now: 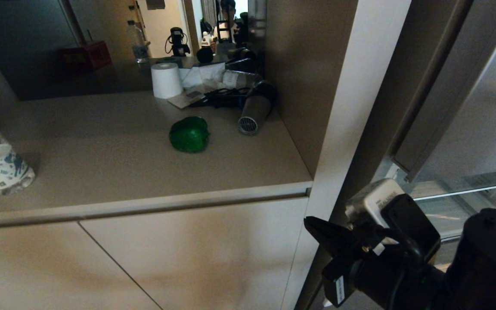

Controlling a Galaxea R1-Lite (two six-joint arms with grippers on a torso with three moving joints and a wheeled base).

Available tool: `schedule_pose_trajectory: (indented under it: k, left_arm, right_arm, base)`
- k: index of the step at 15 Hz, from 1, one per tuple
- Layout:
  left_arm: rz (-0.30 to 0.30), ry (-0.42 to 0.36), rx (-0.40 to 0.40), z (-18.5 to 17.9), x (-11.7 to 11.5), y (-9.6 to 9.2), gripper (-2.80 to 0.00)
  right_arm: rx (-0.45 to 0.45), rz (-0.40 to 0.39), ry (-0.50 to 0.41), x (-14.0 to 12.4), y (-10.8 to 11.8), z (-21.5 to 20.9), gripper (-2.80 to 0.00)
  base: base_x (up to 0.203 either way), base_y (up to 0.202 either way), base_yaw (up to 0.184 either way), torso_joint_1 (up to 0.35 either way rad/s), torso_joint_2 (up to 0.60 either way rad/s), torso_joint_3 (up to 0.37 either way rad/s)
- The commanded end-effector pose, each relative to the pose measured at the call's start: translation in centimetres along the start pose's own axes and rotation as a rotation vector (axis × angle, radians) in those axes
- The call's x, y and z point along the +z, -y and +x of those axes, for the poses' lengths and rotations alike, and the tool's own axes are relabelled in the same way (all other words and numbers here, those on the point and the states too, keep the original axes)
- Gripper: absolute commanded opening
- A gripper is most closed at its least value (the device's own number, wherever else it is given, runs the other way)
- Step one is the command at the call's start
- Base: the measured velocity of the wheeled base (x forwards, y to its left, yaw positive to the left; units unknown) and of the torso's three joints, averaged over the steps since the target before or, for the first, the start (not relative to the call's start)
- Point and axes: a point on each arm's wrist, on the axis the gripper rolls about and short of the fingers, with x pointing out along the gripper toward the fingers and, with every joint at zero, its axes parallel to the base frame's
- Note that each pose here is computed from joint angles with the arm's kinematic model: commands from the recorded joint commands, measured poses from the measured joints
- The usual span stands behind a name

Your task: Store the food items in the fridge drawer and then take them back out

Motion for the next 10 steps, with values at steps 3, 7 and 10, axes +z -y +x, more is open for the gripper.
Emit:
schedule_pose_trajectory:
  k: [3,7,10]
  left_arm:
    - [0.0,0.0,0.0,0.0,0.0,0.0,-2.8]
    - [0.0,0.0,0.0,0.0,0.0,0.0,-2.8]
    - [0.0,0.0,0.0,0.0,0.0,0.0,-2.8]
  right_arm:
    - [-0.004,-0.008,-0.009,-0.47,0.32,-0.46,-2.8]
    - [-0.003,-0.013,-0.018,-0.79,0.37,-0.62,-2.8]
    - [-0.003,-0.015,-0.023,-0.92,0.37,-0.65,-2.8]
  base:
    - [0.0,0.0,0.0,0.0,0.0,0.0]
    - [0.0,0.0,0.0,0.0,0.0,0.0]
    - [0.0,0.0,0.0,0.0,0.0,0.0]
